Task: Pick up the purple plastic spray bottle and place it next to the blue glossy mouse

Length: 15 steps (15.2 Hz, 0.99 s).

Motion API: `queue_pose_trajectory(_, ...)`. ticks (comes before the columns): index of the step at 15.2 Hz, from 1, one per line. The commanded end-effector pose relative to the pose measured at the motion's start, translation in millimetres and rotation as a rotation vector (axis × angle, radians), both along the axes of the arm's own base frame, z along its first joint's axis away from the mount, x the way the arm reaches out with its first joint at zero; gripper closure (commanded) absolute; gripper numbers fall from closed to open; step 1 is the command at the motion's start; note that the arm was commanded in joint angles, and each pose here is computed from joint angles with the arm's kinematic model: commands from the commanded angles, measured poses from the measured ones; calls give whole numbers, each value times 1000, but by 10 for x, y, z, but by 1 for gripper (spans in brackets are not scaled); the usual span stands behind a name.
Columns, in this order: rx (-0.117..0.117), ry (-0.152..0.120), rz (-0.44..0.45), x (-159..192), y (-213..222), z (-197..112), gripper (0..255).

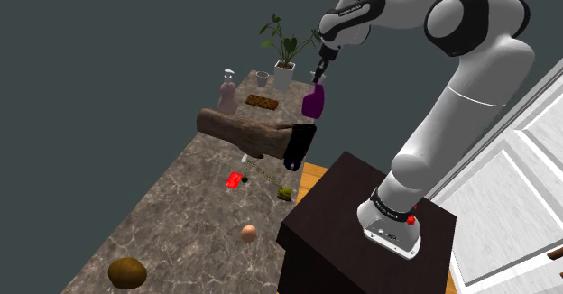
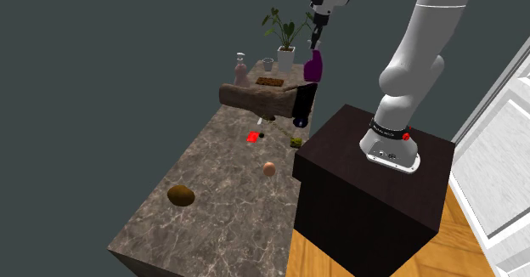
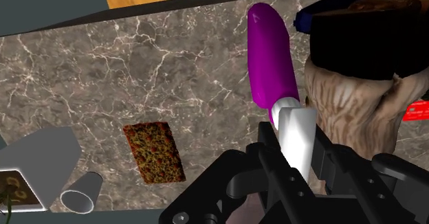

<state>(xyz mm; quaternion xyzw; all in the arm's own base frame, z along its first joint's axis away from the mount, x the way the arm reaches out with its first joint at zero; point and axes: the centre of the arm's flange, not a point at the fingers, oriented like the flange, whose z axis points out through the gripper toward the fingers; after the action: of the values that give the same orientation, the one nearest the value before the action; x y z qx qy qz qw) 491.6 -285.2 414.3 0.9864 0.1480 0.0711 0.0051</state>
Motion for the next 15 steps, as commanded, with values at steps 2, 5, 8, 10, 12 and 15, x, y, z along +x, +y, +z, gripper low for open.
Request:
queue_pose_trajectory(2, 0, -1, 0, -4, 7, -168, 255)
queue_pose_trajectory(5, 0, -1, 0, -4, 7, -326, 255)
queue_pose_trajectory(8, 0, -1, 0, -4, 7, -485, 255)
queue_pose_trajectory(10, 0, -1, 0, -4, 7, -590, 255)
queue_pose_trajectory(12, 0, -1, 0, -4, 7, -696, 255)
queue_pose_trajectory(15, 0, -1, 0, -4, 7, -854, 255)
